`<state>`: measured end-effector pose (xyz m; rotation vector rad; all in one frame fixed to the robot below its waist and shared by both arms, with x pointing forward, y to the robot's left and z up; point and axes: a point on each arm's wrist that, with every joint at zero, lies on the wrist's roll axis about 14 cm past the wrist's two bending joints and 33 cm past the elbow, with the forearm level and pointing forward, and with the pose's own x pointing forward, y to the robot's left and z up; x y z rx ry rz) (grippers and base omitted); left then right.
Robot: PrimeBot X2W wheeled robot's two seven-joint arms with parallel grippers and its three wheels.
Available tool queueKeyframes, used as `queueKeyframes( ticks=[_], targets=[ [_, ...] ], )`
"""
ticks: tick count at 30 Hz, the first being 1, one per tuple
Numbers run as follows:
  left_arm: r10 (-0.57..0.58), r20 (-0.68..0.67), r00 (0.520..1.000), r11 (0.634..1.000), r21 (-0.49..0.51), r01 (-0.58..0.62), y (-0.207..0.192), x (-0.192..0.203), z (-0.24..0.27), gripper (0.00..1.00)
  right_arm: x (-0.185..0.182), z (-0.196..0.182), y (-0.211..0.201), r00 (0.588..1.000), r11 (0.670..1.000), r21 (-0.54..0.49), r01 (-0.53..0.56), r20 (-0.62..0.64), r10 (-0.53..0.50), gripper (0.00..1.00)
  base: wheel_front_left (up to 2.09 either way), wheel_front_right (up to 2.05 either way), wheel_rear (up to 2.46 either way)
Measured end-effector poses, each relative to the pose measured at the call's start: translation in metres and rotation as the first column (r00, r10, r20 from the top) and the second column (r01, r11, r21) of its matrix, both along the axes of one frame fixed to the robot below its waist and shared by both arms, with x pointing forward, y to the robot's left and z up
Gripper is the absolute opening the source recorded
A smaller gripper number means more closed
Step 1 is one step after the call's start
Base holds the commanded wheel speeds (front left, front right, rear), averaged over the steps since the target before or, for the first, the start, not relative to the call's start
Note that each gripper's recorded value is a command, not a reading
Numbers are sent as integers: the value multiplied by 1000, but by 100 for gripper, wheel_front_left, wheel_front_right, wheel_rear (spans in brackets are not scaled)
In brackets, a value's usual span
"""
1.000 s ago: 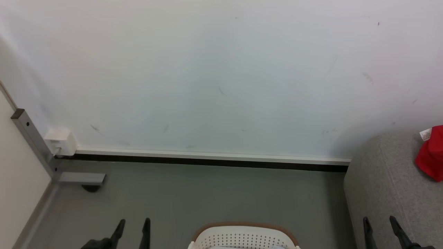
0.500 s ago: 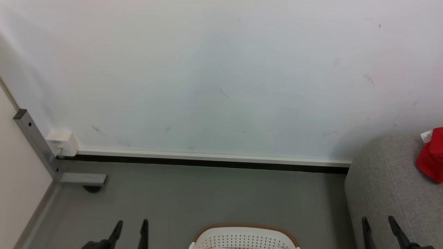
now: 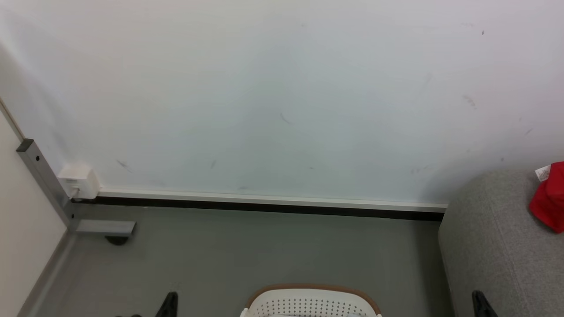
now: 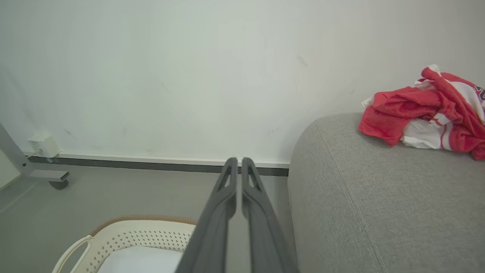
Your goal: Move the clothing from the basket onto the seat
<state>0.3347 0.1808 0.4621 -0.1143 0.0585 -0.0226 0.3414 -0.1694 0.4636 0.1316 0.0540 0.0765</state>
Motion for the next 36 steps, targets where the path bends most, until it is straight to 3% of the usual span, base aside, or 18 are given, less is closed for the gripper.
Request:
queueKeyframes(
  ticks=[7, 17, 36],
  targets=[
    [46, -45, 998, 991, -124, -51, 8, 1, -6, 0, 1, -6, -7, 998, 991, 123, 51, -48, -45, 0, 0, 0, 0],
    [83, -48, 995, 950, -299, -94, 13, 6, 0, 0, 7, 1, -12, 995, 951, 294, 93, -55, -80, 0, 0, 0, 0],
    [115, -69, 991, 819, -558, -134, 19, 16, 8, 0, 16, 8, -19, 989, 821, 552, 146, -91, -115, 0, 0, 0, 0]
  ],
)
